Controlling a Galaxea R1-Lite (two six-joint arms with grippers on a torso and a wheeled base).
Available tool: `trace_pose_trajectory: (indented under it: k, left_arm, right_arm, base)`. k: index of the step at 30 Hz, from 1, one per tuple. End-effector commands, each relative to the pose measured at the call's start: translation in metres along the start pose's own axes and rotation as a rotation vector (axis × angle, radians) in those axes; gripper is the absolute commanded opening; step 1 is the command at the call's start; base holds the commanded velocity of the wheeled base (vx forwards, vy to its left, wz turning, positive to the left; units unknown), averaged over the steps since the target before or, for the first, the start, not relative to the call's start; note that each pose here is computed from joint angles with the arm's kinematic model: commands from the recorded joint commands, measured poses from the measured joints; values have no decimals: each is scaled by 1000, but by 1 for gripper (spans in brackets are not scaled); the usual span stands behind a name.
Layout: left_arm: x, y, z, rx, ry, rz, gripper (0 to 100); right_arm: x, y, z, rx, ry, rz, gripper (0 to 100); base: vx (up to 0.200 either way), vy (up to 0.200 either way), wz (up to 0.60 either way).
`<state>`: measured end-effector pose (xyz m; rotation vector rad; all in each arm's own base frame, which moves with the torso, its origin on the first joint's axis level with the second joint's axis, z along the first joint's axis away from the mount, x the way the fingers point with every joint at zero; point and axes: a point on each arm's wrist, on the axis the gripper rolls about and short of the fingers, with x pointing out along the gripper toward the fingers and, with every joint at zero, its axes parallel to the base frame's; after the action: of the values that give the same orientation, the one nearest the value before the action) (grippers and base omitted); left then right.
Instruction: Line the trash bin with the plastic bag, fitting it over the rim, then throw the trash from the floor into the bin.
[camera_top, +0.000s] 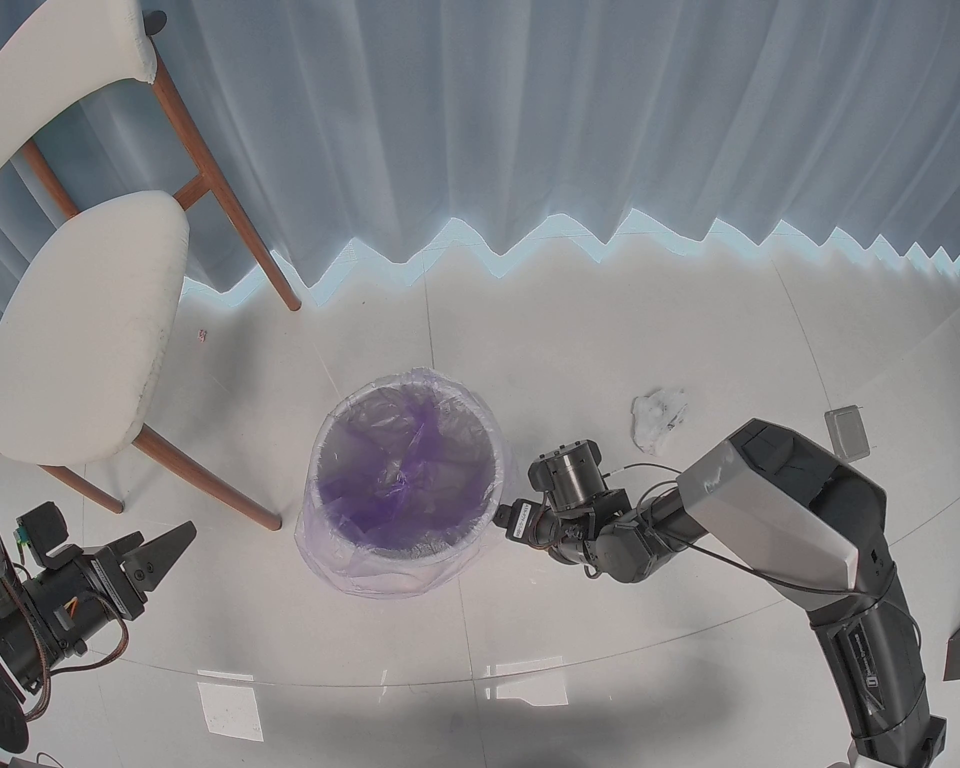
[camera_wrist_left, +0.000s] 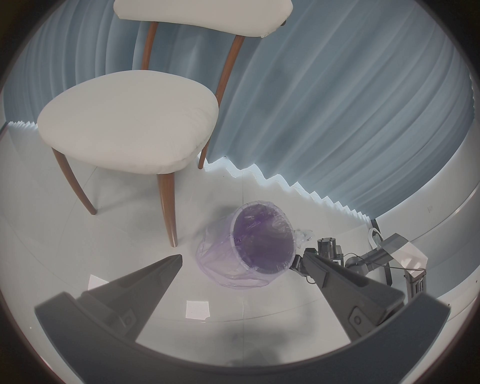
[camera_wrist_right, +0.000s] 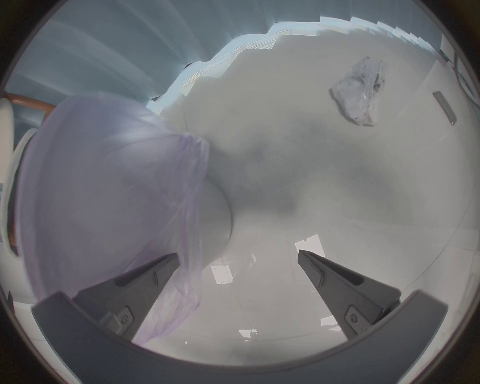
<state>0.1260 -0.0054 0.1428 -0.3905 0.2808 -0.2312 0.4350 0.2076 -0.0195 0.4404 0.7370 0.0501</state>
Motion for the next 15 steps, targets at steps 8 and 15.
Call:
trace_pose_trajectory:
  k: [8, 15]
  left_arm:
    - [-15, 2, -12, 0, -13, 11, 100]
    - [-14, 1, -11, -2, -12, 4, 100]
  right_arm:
    - [39, -30, 16, 31, 26, -172, 100]
    - [25, -27, 23, 46, 21, -195, 100]
  base:
    - [0, 0, 0]
    - [0, 0, 0]
